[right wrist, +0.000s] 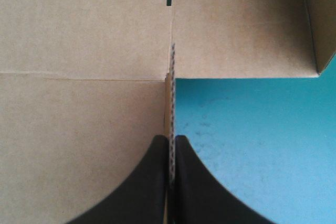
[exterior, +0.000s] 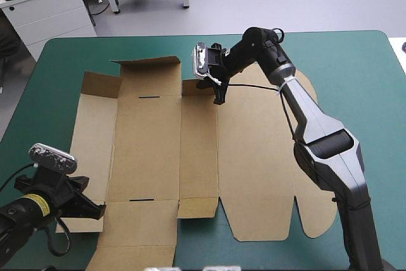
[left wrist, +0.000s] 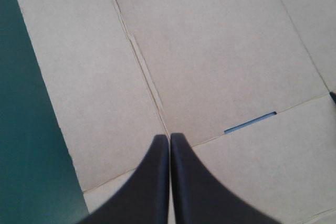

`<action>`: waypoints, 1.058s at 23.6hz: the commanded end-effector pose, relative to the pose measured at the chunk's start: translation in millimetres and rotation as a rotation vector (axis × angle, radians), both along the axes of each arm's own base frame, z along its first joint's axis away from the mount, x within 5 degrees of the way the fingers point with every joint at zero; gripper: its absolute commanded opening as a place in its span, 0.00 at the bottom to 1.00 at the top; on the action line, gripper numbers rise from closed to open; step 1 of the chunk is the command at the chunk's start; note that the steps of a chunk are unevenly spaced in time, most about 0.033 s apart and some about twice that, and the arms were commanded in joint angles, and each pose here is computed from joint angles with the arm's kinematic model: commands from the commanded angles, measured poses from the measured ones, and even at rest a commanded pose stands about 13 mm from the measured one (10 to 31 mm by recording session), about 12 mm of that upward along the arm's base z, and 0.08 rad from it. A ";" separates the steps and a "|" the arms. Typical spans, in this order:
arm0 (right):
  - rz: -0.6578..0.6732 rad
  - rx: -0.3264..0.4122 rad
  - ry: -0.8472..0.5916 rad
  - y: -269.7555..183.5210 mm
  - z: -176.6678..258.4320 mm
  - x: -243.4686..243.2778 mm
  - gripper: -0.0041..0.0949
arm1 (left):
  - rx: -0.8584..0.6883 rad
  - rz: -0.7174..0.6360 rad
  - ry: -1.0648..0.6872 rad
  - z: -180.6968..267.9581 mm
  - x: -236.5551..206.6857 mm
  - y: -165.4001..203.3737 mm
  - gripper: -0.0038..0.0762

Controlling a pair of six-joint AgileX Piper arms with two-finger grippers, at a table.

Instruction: Fold the box

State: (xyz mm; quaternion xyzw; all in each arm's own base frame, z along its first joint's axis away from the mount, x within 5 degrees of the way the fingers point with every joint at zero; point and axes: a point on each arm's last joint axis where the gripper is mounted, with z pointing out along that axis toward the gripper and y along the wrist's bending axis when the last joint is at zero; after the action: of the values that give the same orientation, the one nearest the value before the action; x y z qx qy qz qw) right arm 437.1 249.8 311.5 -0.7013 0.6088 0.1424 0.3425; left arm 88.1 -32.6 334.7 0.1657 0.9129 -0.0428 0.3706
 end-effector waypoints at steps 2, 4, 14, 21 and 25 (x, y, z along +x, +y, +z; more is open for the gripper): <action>0.002 0.044 -0.098 -8.3 49.0 -16.4 0.30 | -0.008 0.006 -0.041 10.0 1.1 0.5 0.04; 0.002 0.045 -0.098 -8.3 49.1 -16.4 0.57 | -0.010 0.005 -0.047 10.4 1.4 0.3 0.04; -0.499 0.083 0.161 -25.4 60.6 -15.2 0.36 | -0.010 0.005 -0.046 10.4 1.4 0.3 0.04; -0.794 0.059 0.135 -48.8 78.5 -16.5 0.03 | -0.003 0.007 -0.052 10.6 1.8 0.9 0.04; -0.941 0.074 0.083 -64.0 98.1 -23.0 0.02 | 0.002 0.008 -0.055 10.7 2.0 1.3 0.04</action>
State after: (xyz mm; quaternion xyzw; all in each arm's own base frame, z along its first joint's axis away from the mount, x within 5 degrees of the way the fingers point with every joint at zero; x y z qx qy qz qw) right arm 436.4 205.9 352.9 -0.3785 0.8711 0.0420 0.3100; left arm 86.9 -30.0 333.0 0.1665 0.9180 -0.0289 0.3587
